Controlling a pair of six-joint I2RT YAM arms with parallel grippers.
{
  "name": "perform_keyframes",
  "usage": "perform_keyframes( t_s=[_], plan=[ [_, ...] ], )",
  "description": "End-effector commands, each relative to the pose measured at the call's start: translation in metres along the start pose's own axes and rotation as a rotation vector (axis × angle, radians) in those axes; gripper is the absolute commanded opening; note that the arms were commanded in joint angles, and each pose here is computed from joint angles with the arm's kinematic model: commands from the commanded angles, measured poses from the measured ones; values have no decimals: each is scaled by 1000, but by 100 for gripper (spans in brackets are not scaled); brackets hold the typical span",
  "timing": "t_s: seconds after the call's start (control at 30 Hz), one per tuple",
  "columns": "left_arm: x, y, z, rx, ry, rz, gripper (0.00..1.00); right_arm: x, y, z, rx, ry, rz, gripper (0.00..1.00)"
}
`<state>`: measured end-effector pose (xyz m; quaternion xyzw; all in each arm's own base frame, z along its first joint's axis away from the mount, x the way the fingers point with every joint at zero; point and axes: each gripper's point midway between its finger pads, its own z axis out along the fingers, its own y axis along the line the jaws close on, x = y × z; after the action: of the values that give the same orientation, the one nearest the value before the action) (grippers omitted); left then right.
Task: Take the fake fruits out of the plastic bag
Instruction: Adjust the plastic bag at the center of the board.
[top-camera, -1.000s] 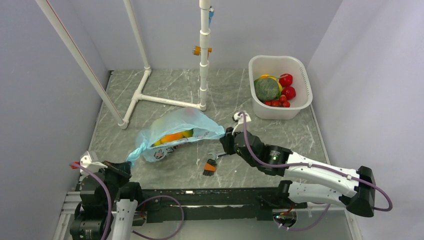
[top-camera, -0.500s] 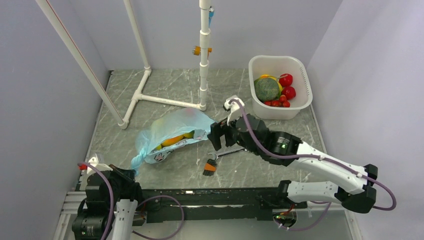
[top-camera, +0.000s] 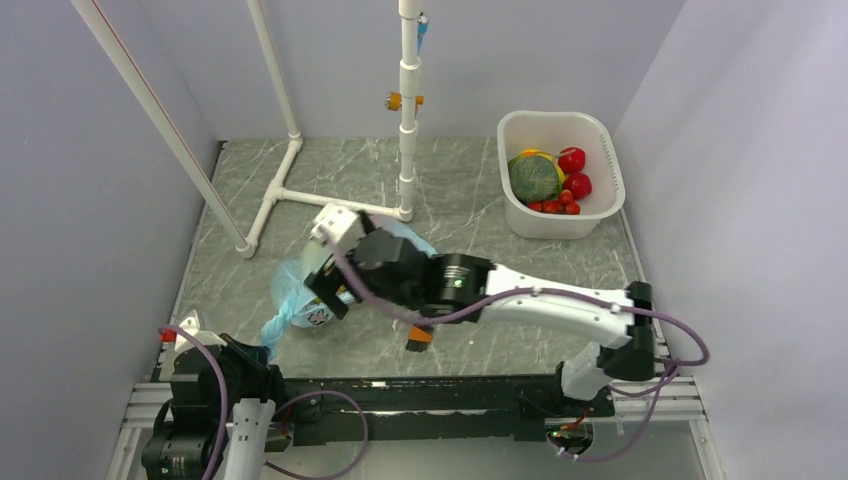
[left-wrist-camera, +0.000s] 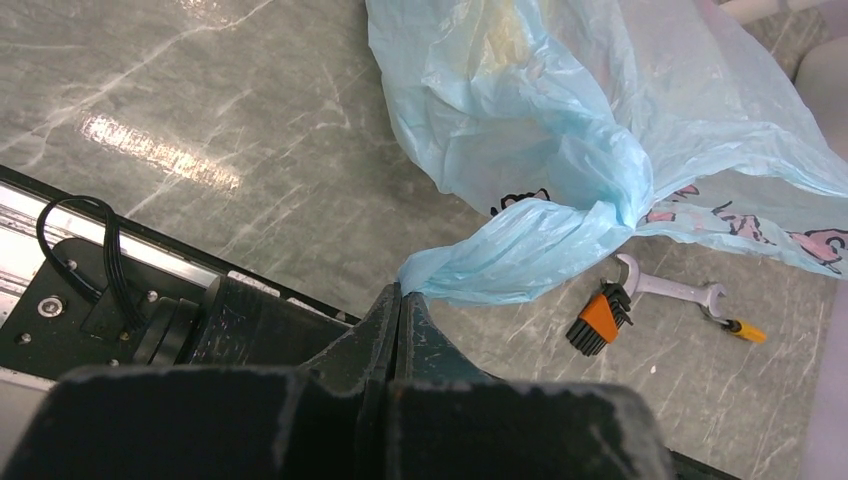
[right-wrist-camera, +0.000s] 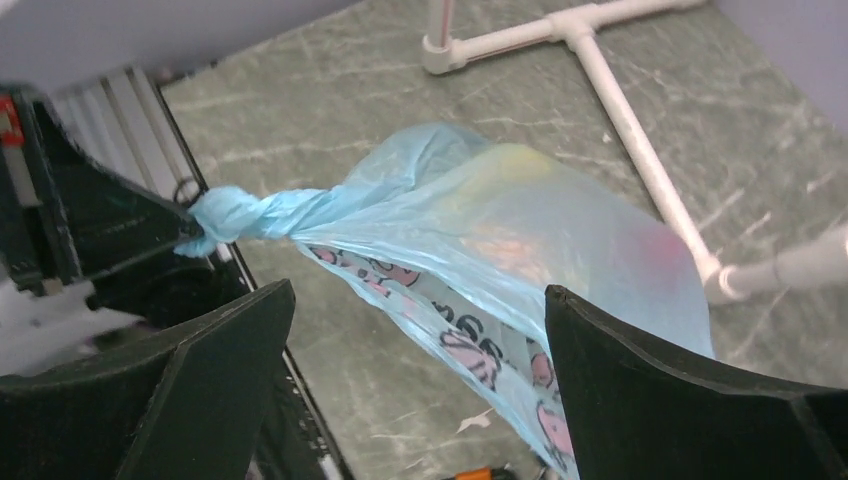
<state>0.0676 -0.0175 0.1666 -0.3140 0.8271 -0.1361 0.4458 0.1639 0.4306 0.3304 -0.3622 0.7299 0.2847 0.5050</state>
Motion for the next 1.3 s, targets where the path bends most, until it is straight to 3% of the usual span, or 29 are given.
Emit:
perform_keyframes(
  t_s=[0.0,0.17,0.3,0.47,0.53,0.6,0.63,0.7,0.83,0.97,1.1,1.27],
  plan=[
    [0,-2,-13,108,-100,28,0,-12,12,24,-39,-5,-387,98],
    [2,-5,-11,119,-85,43,0,37,-4,61,-19,202,-620,95],
    [4,-9,-10,137,-67,68,0,57,-15,78,-34,267,-648,92],
    [5,-9,-10,134,-45,83,0,82,-22,94,-44,348,-693,77],
    [6,-11,-11,142,-37,84,0,74,-37,108,69,306,-664,59],
    [5,-14,-14,154,-37,88,0,58,-53,117,219,230,-620,22],
    [2,-15,-17,157,-48,91,0,54,-57,118,262,209,-601,12],
    [-10,-18,-27,150,-87,101,17,55,-54,120,261,190,-568,9],
    [-53,-32,-59,142,-207,131,72,52,-36,113,163,107,-488,8],
    [-98,-56,-82,152,-307,190,97,48,-18,101,52,36,-422,8],
    [-130,-85,-78,195,-360,289,100,45,-16,96,42,5,-364,10],
    [-122,-117,-30,337,-292,386,99,42,-9,92,14,-16,-309,11]
  ],
)
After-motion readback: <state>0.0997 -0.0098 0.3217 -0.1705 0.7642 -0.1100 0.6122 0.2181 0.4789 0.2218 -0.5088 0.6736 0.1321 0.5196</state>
